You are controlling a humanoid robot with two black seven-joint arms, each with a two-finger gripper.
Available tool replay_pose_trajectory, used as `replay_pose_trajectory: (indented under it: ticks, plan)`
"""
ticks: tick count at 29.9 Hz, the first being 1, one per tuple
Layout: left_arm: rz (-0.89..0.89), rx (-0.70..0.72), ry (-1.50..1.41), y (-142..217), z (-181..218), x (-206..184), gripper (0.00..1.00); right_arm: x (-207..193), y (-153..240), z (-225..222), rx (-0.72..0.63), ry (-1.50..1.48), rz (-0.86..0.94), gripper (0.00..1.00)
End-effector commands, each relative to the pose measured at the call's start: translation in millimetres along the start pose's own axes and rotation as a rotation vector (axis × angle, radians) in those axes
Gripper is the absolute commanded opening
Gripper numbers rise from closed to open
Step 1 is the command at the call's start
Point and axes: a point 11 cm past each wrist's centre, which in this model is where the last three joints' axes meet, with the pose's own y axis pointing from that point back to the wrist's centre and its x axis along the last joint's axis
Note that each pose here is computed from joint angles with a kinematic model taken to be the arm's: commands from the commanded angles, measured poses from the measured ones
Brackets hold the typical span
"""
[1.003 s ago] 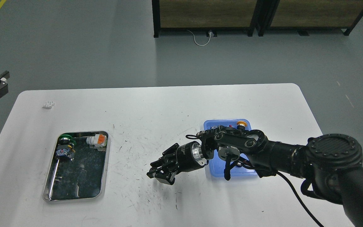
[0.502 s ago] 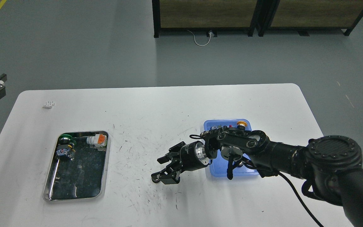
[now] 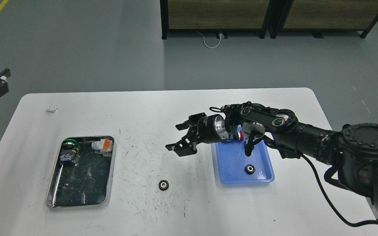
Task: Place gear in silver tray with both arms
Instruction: 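Withdraw the right arm and reach the left gripper toward the gear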
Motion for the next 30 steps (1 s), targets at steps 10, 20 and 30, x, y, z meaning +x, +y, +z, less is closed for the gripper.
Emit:
replay_pose_trajectory:
  ticks: [10,20,30]
  plan:
    - [-0.43,-0.118,0.033,-42.1,38.4,-146.0,0.96,132.9,176.8,-39.1,0.255,-0.105,0.476,0.93]
    - [-0.803,-0.103,0.068,-28.8,15.8,-306.3,0.96,176.2,297.5,-49.0,0.376,-0.138,0.764,0.93]
    - [-0.987,-0.056,0.061,8.7,-40.3,-431.9,0.96,181.5,317.0,-43.2,0.367,-0.142,0.82,0.93]
